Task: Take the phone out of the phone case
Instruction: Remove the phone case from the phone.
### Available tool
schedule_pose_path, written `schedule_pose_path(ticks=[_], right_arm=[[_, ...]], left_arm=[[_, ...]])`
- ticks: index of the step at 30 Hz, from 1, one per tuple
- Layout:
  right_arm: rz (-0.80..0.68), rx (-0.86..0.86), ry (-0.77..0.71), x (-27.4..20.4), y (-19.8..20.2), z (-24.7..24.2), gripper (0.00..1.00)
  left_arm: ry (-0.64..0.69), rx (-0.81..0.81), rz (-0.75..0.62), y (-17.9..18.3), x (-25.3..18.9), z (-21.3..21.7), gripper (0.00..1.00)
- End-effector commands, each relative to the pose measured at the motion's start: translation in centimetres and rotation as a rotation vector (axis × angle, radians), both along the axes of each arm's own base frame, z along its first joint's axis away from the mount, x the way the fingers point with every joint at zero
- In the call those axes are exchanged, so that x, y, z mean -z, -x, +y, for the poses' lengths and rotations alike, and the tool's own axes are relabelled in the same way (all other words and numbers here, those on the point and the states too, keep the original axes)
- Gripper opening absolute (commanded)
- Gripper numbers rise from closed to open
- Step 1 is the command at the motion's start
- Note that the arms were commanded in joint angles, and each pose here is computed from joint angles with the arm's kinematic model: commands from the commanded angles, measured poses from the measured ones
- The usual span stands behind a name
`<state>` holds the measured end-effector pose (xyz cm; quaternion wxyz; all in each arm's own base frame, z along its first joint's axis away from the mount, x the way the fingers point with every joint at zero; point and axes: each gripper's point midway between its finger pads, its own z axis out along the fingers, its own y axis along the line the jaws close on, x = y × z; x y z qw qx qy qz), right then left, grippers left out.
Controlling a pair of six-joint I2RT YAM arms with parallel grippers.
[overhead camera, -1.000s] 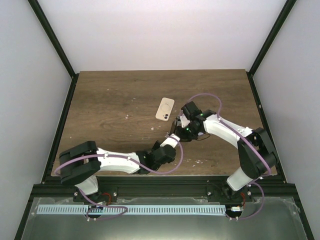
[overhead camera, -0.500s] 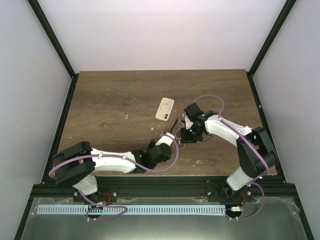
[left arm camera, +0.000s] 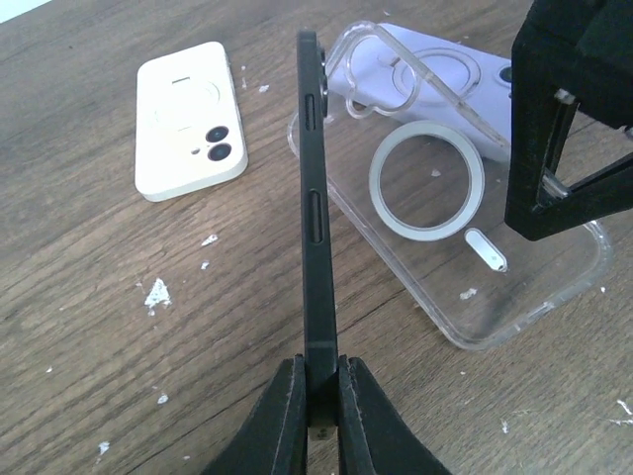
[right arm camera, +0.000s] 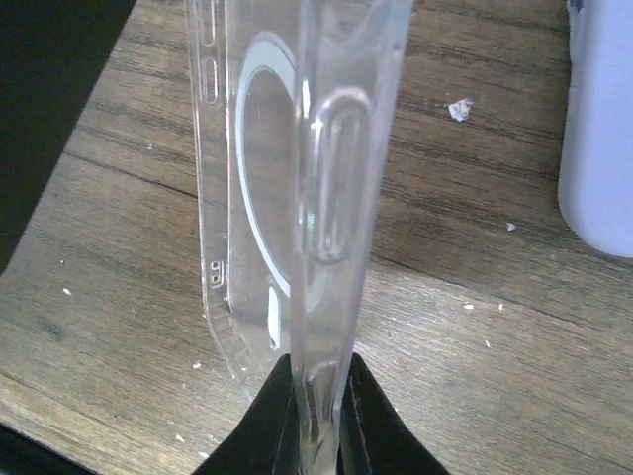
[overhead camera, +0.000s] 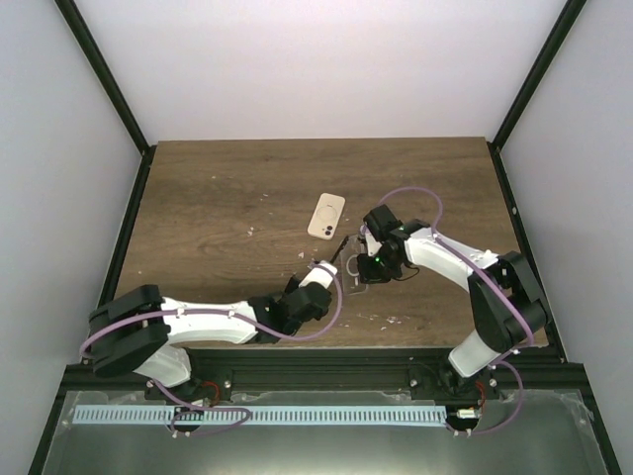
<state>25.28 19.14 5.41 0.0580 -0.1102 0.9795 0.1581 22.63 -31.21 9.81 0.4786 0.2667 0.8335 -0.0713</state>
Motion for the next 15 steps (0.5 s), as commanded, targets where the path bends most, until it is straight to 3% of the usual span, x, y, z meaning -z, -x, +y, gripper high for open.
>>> schedule_pose_path(ticks=[1, 10, 15], right_arm=[[-0.083, 0.02, 0.109, -0.3, -1.8, -1.8, 0.01], [-0.248, 0.022, 0.137, -3.6, -6.5, -4.3, 0.01], [-0.435, 0.011, 0.116, -7.5, -8.4, -7.9, 0.01]], left_arm=[[0.068, 0.026, -0.045, 0.2, -3.1, 0.0, 0.0], [0.079, 0.058, -0.081, 1.7, -5.7, 1.6, 0.0], [0.064, 0.042, -0.103, 1.9, -5.8, 2.7, 0.0]])
